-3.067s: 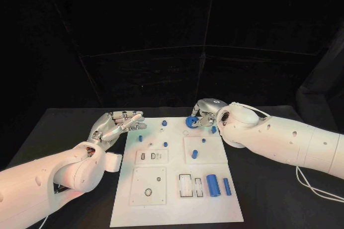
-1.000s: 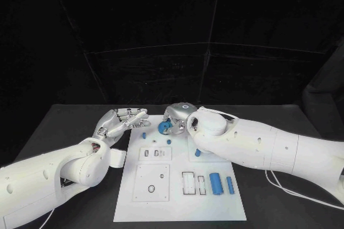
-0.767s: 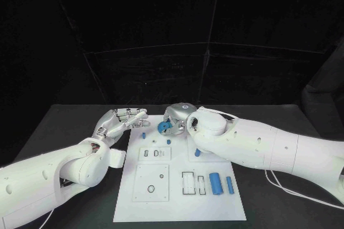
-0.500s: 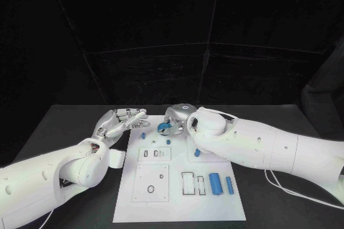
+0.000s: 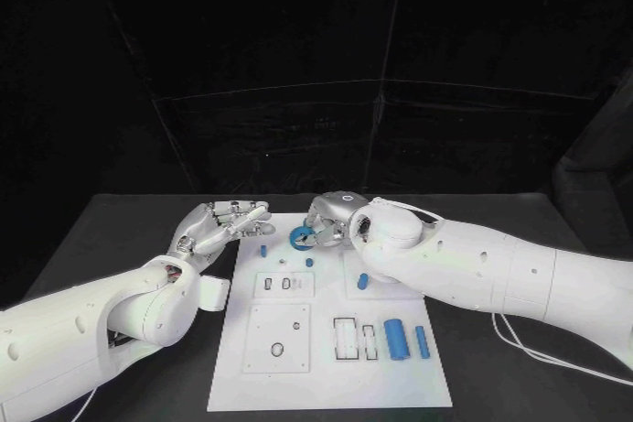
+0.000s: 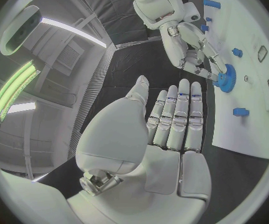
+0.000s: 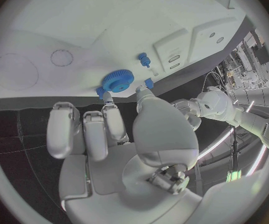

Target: Assemble the parts on the task board

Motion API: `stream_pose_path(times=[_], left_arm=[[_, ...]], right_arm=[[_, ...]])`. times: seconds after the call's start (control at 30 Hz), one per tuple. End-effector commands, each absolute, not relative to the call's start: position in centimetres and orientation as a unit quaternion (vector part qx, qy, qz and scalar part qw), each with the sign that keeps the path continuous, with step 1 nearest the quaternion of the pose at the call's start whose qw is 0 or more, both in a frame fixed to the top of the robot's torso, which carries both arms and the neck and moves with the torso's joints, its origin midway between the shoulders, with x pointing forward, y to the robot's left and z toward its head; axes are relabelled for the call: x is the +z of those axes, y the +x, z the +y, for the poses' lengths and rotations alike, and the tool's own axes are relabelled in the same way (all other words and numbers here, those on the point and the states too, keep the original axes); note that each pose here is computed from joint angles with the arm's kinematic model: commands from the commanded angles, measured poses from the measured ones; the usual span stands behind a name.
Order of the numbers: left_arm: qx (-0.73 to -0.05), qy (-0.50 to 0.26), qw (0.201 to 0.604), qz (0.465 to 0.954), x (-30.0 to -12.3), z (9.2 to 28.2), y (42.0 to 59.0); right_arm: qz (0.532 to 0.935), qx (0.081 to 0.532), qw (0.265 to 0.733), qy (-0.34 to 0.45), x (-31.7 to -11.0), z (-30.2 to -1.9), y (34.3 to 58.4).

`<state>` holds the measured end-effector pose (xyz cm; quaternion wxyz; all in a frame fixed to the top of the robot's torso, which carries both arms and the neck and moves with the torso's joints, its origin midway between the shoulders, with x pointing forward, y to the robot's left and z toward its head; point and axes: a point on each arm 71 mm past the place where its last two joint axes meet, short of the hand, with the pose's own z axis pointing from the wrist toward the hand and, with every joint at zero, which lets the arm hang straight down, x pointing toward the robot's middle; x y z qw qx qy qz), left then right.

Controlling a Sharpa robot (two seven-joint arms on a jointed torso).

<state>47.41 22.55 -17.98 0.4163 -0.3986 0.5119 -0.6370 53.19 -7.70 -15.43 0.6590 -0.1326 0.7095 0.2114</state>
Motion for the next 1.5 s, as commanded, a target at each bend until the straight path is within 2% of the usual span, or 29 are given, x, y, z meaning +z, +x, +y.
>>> stream_pose_path(times=[0.03, 0.17, 0.43, 0.53, 0.7, 0.93, 1.5], left_arm=[[-0.642, -0.393, 0.414, 0.512, -17.8, 22.5, 47.4], [-0.641, -0.394, 0.416, 0.511, -17.8, 22.6, 47.4], [-0.639, -0.394, 0.419, 0.51, -17.8, 22.9, 47.4], [-0.64, -0.394, 0.419, 0.51, -17.8, 22.8, 47.5], [-0.64, -0.394, 0.418, 0.511, -17.9, 22.8, 47.6], [-0.641, -0.394, 0.416, 0.511, -18.0, 22.6, 47.7], [-0.639, -0.395, 0.417, 0.512, -18.2, 22.7, 47.9]], right_arm=[[0.66, 0.257, 0.698, -0.109, -14.2, -8.4, 52.8], [0.65, 0.285, 0.698, -0.09, -13.8, -10.7, 52.3], [0.706, 0.311, 0.635, -0.028, -14.5, -18.7, 51.6], [0.702, 0.328, 0.632, -0.02, -14.5, -21.3, 51.8], [0.696, 0.338, 0.634, -0.001, -14.6, -24.1, 52.3], [0.701, 0.321, 0.637, 0.0, -15.0, -26.0, 53.1], [0.724, 0.309, 0.617, 0.01, -17.1, -27.2, 52.8]])
